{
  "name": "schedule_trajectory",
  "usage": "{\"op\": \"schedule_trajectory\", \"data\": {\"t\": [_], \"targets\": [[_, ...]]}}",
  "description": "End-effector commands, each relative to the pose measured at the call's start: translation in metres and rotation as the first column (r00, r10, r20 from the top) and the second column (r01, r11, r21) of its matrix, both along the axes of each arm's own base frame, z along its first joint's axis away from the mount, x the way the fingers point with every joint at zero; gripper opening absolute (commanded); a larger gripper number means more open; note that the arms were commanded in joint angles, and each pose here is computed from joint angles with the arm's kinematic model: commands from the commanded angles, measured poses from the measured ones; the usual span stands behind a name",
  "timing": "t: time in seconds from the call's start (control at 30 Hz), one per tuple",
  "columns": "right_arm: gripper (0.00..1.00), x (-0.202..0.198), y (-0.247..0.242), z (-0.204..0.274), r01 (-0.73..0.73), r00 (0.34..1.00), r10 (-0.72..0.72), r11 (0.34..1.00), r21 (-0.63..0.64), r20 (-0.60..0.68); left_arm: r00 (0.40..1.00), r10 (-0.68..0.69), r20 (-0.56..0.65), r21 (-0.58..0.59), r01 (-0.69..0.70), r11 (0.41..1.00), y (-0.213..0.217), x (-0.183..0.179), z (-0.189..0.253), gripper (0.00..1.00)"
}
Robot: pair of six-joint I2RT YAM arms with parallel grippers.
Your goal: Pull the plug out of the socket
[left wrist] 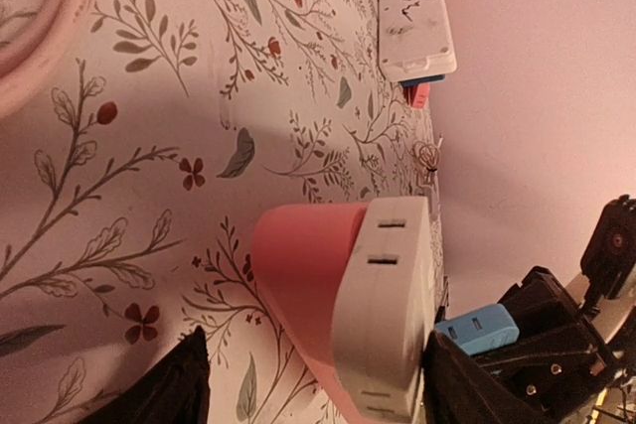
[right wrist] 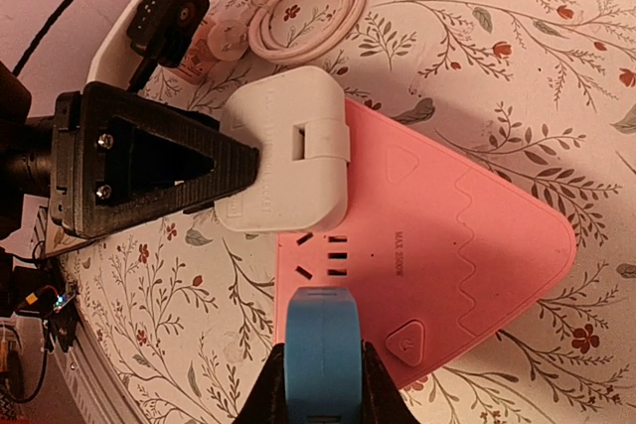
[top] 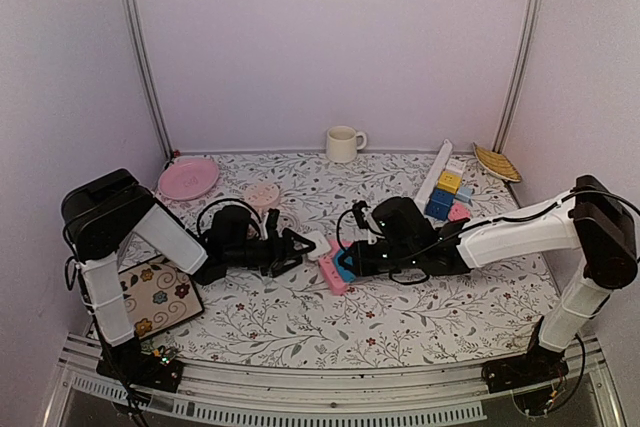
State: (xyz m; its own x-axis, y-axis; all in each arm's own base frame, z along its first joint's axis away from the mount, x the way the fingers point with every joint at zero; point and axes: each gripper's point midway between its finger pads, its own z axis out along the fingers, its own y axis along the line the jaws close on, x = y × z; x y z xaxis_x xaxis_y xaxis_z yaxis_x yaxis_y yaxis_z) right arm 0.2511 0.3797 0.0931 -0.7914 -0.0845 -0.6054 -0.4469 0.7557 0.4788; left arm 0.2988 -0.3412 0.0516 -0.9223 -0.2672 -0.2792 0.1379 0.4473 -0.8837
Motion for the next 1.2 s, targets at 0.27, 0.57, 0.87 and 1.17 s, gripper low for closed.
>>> {"op": "schedule_trajectory", "data": {"t": [0.27, 0.57, 0.87, 1.17], "targets": [[0.03, -0.002, 0.022, 0.051, -0.026, 0.998, 0.009, 0.961, 0.275, 0.063, 0.998, -0.068, -0.001, -0.08, 0.068, 0.994, -0.025, -0.015, 0.011, 0.79], [0.03, -0.005, 0.023, 0.051, -0.033, 0.998, 0.016, 0.946, 0.323, 0.056, 0.998, -0.062, -0.03, -0.109, 0.058, 0.992, -0.025, -0.016, 0.003, 0.58], [0.03, -0.011, 0.026, 0.067, -0.077, 0.995, 0.049, 0.921, 0.382, 0.083, 0.997, -0.035, -0.066, -0.102, 0.028, 0.994, -0.019, -0.019, -0.01, 0.34], [0.03, -0.016, 0.021, 0.095, -0.109, 0.989, 0.054, 0.896, 0.431, 0.137, 0.998, 0.027, -0.05, 0.092, -0.023, 0.995, -0.001, -0.013, -0.034, 0.24]]}}
